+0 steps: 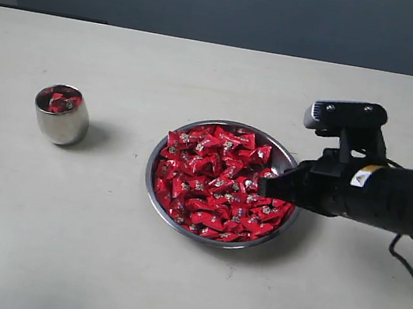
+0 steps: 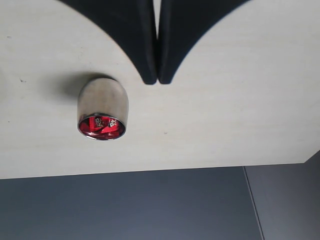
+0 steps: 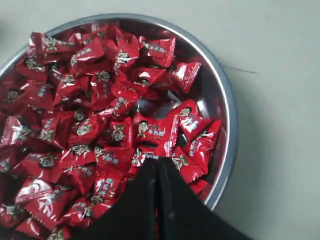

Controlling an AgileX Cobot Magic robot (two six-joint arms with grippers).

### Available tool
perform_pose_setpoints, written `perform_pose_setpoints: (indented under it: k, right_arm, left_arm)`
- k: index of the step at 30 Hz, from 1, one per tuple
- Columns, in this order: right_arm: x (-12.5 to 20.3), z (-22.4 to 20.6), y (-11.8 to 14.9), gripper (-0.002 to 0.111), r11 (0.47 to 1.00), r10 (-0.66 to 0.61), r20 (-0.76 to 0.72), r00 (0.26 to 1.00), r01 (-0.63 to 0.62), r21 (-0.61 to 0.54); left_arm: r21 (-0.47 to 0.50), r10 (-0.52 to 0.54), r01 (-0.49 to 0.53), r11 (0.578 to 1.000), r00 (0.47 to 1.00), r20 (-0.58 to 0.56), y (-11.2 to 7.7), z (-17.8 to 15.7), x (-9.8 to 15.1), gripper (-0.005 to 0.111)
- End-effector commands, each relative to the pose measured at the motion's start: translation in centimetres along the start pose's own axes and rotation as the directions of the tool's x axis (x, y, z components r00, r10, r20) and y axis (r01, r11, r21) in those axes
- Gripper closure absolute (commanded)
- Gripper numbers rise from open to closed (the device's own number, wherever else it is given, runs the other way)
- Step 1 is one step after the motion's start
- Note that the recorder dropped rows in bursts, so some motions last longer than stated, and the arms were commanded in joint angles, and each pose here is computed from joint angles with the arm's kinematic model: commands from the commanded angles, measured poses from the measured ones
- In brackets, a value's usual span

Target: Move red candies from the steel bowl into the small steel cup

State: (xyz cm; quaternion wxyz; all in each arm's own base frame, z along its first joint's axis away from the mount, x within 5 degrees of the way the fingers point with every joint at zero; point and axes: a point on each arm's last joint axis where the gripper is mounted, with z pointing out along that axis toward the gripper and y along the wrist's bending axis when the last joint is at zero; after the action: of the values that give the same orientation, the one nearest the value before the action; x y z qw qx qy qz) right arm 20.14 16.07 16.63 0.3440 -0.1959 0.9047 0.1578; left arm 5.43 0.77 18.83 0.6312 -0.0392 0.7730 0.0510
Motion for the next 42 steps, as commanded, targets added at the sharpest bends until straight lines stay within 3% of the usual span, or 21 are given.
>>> perform_pose_setpoints:
  k: [1,8,16,24,42]
  right_arm:
    - [-1.4,2.7,-0.5,0.109,1.000,-0.002,-0.182,0.983,0.002,0.001]
    - [-3.8,4.6,0.0,0.106,0.995,-0.099,-0.303,0.948,0.084,-0.063]
    - [-7.8,4.0,1.7,0.067,0.987,-0.086,-0.268,0.960,0.047,-0.151]
    - [-9.1,4.5,2.2,0.069,0.983,-0.073,-0.293,0.953,0.019,-0.182]
    - [-6.5,8.5,2.4,0.069,0.972,0.053,-0.446,0.893,-0.148,-0.182]
  left_arm:
    - [0.000,-0.003,0.003,1.000,1.000,0.002,0.0,0.0,0.1,0.106]
    - [0.000,-0.003,0.003,1.000,1.000,0.002,0.0,0.0,0.1,0.106]
    - [0.000,-0.003,0.003,1.000,1.000,0.002,0.0,0.0,0.1,0.106]
    - [0.000,-0.003,0.003,1.000,1.000,0.002,0.0,0.0,0.1,0.106]
    - [0.000,-0.003,0.003,1.000,1.000,0.002,0.0,0.0,0.1,0.106]
